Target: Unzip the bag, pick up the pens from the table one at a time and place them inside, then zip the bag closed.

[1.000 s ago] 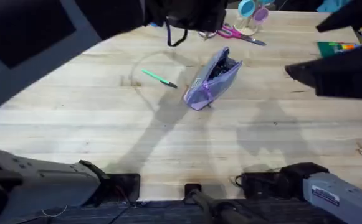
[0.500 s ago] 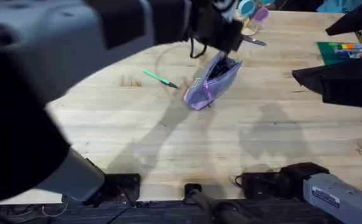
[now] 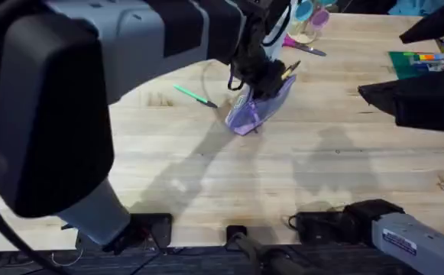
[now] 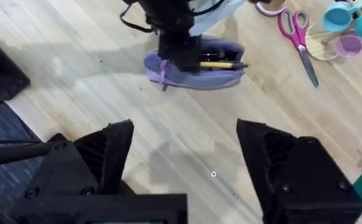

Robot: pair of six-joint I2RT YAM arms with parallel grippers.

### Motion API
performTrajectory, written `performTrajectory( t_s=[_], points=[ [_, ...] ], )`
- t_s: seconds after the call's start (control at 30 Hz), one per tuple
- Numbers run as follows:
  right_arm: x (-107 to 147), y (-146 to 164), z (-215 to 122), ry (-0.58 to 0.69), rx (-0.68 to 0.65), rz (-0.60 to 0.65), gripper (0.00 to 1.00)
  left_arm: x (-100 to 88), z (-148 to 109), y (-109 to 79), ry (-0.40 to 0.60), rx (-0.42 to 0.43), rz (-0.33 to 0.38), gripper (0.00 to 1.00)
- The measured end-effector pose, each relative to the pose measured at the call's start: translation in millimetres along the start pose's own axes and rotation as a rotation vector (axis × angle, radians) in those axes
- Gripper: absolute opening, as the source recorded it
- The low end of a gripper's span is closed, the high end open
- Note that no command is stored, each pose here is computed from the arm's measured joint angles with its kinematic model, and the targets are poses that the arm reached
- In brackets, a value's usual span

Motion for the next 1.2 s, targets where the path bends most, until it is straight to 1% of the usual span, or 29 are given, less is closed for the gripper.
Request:
performTrajectory(
  t_s=[0.13,0.27,0.33,0.43,0.5,0.53,0.6,0.63,0.67,0.73,0.77,0.8,0.87,1.07,1.2],
  points=[
    [0,0,0,0.0,0.0,-0.001,0.995,14.9,-3,2.7,0.11,-0.026,-0.003,0.044],
    [0,0,0,-0.001,0.001,-0.001,0.995,25.9,-7,4.3,0.193,-0.045,-0.022,0.044],
    [-1,-1,1,0.0,0.001,0.0,0.995,28.5,-7,4.7,0.211,-0.048,-0.025,0.044],
    [-2,-5,5,0.005,-0.004,0.002,0.996,28.3,-7,4.7,0.21,-0.048,-0.024,0.045],
    [-4,-8,9,0.012,-0.011,0.005,0.996,28.3,-7,4.7,0.209,-0.048,-0.021,0.075],
    [-4,-9,11,0.017,-0.015,0.008,0.996,28.3,-7,4.7,0.21,-0.048,-0.02,0.118],
    [-5,-11,14,0.025,-0.023,0.012,0.995,28.3,-7,4.7,0.21,-0.048,-0.015,0.255],
    [-5,-12,15,0.027,-0.025,0.013,0.995,28.3,-7,4.8,0.21,-0.048,-0.011,0.357],
    [-5,-13,16,0.029,-0.027,0.014,0.995,28.3,-7,5.1,0.209,-0.052,-0.007,0.489],
    [-5,-13,16,0.029,-0.027,0.014,0.995,28.8,-7,6.3,0.212,-0.065,-0.005,0.798],
    [-5,-13,16,0.03,-0.027,0.014,0.995,28.8,-7,6.5,0.212,-0.067,-0.006,0.93],
    [-5,-13,16,0.029,-0.026,0.014,0.995,28.9,-7,6.8,0.212,-0.07,-0.005,0.976],
    [-5,-13,16,0.029,-0.026,0.014,0.996,28.9,-7,6.7,0.212,-0.07,-0.005,0.992],
    [-5,-13,16,0.028,-0.026,0.013,0.996,28.8,-7,6.7,0.212,-0.07,-0.005,0.994],
    [-5,-13,16,0.028,-0.026,0.013,0.995,15.0,-15,1.1,0.195,-0.061,-0.003,0.994]
  ],
)
Point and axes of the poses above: each hand's point on the last joint's axis, 136 mm out from that joint toward the fingers, its own z axis out along the fingers, its own y axis along the line the jaws close on, x = y × z, the point moved 10 cm from there along -z, back along the fingers, and after that the axes turned 11 degrees about -z, right-handed, at the moved point
